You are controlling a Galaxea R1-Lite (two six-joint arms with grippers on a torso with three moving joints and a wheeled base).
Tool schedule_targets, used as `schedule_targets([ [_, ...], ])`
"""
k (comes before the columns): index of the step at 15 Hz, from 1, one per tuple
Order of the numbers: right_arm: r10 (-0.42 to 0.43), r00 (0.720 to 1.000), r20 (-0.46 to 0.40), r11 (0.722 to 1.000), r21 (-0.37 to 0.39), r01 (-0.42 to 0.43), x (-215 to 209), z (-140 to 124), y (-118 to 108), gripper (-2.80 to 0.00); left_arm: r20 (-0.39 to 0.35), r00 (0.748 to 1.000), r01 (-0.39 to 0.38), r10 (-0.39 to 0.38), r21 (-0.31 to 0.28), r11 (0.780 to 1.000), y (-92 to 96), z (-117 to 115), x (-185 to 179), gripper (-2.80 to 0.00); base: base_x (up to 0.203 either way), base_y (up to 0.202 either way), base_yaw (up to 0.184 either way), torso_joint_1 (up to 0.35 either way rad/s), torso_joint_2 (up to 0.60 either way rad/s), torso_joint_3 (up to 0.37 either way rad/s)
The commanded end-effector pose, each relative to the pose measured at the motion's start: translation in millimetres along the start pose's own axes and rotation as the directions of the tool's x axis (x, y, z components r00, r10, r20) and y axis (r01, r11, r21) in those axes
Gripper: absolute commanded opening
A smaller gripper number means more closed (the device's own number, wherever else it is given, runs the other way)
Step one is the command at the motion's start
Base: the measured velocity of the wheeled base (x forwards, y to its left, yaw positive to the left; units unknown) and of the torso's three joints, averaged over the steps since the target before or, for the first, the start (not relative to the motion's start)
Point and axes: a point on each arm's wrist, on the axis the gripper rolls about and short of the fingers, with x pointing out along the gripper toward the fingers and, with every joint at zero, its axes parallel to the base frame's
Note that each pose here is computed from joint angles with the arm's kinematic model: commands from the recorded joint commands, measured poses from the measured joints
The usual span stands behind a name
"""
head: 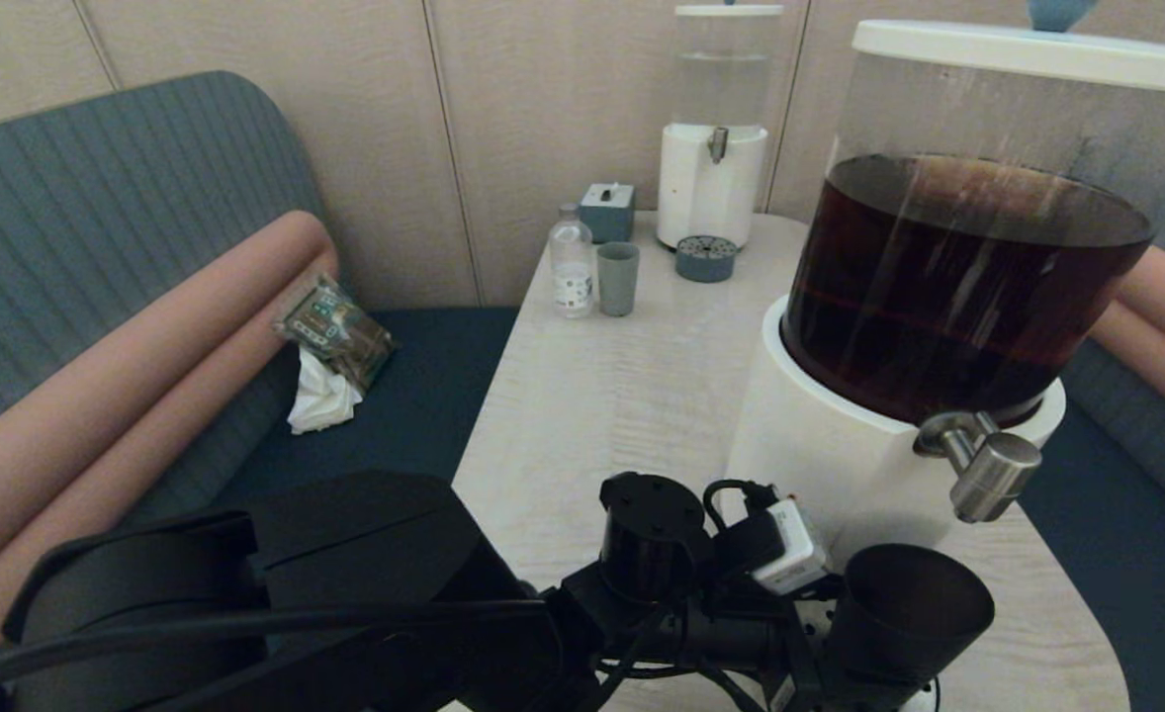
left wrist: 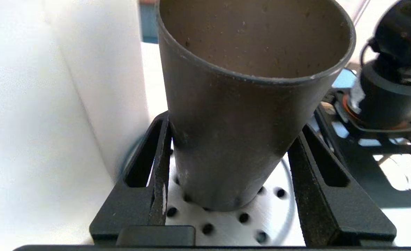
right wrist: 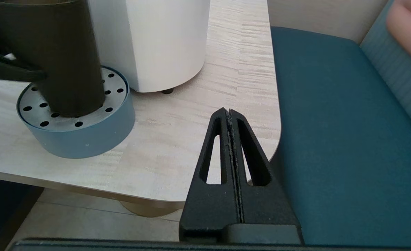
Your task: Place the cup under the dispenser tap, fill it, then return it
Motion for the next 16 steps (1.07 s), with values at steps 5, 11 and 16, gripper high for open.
schedule_targets([
  [5, 0.0, 1.0, -0.002, 1.0, -0.001, 0.0, 0, -1, 0, -2.8, -0.025, 1.0, -0.004, 0.004, -0.018, 1.0, -24.6, 16, -34, -2.8, 0.0, 0.0, 0.0, 0.0, 0.0, 0.0],
  [11, 0.0, 1.0, -0.002, 1.0, -0.001, 0.0, 0, -1, 0, -2.8, 0.006, 0.996, -0.09, 0.09, -0.01, 0.996, -41.0, 37, -67, -2.8, 0.0, 0.0, 0.0, 0.0, 0.0, 0.0],
  [16, 0.001, 1.0, -0.001, 1.0, -0.001, -0.001, 0, -1, 0, -2.8, -0.014, 0.959, -0.283, 0.282, -0.053, 0.958, -34.8, 45, -108, -2.8, 0.0, 0.0, 0.0, 0.0, 0.0, 0.0],
])
